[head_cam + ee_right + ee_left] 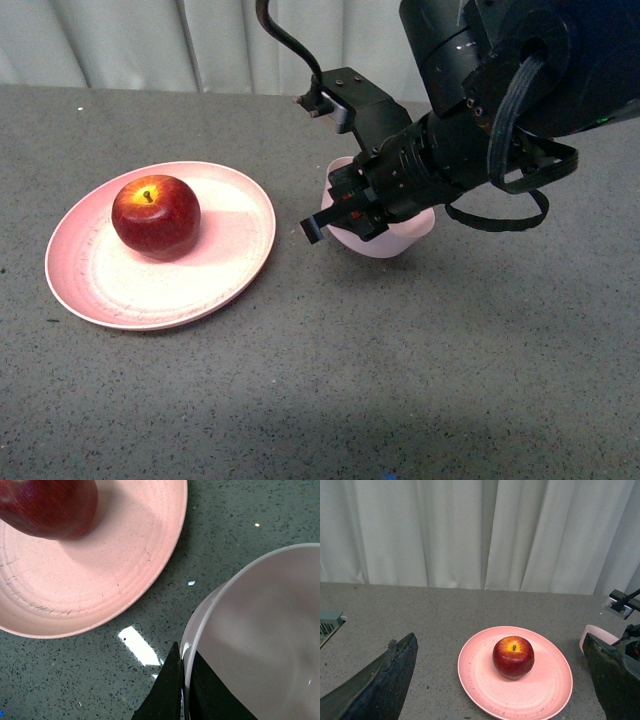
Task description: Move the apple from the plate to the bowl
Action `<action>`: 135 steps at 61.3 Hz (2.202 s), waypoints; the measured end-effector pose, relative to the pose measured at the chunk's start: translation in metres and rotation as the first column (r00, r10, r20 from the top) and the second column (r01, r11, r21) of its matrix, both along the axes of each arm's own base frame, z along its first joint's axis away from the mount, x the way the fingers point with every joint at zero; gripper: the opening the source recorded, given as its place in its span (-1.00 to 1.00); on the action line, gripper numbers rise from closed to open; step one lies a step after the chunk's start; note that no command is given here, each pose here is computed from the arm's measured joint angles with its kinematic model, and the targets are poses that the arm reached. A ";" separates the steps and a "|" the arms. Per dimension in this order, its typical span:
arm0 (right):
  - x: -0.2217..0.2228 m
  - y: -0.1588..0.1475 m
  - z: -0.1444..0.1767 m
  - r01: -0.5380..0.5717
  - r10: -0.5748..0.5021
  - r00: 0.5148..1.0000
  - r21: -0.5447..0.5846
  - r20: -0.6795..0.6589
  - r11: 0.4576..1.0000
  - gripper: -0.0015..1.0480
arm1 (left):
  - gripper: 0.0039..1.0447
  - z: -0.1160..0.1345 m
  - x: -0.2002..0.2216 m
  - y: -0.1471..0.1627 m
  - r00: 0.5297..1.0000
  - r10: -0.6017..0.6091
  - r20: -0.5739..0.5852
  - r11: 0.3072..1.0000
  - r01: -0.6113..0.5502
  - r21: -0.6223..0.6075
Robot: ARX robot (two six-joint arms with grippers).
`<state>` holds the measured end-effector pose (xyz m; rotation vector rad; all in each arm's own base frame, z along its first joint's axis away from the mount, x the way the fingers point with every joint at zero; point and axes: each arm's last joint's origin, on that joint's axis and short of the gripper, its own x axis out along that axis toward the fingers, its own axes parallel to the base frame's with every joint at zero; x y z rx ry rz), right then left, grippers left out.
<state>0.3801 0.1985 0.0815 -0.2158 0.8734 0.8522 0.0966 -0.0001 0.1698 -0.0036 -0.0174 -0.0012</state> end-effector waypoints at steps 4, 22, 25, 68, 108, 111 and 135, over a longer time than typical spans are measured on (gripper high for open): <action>0.000 0.004 0.000 -0.007 0.007 1.000 -0.003 -0.013 1.000 -0.98 | 0.88 0.000 0.000 0.000 1.000 0.000 0.000 1.000 0.000 0.000; 0.000 0.010 -0.005 -0.029 0.029 0.998 -0.006 -0.058 1.000 -0.96 | 0.88 0.000 0.000 0.000 1.000 0.000 0.000 1.000 0.000 0.000; 0.000 0.010 -0.004 -0.030 0.029 0.998 -0.005 -0.057 1.000 -0.84 | 0.88 0.000 0.000 0.000 1.000 0.000 0.000 1.000 0.000 0.000; -0.004 -0.051 0.038 0.395 -0.433 0.872 0.193 0.230 0.898 0.82 | 0.88 0.000 0.000 0.000 1.000 0.000 0.000 1.000 0.000 0.000; -0.207 -0.196 0.070 0.605 -0.733 0.402 0.441 0.549 0.662 -0.69 | 0.88 0.000 0.000 0.000 1.000 -0.001 0.001 1.000 0.001 0.000; -0.222 -0.198 0.068 0.618 -0.737 0.400 0.434 0.545 0.656 -0.86 | 0.88 0.000 0.000 0.000 1.000 0.000 0.001 1.000 0.000 0.000; -0.282 -0.198 0.084 0.564 -0.732 0.347 0.493 0.586 0.662 -0.98 | 0.88 0.000 0.000 0.000 1.000 -0.001 0.001 1.000 0.001 0.000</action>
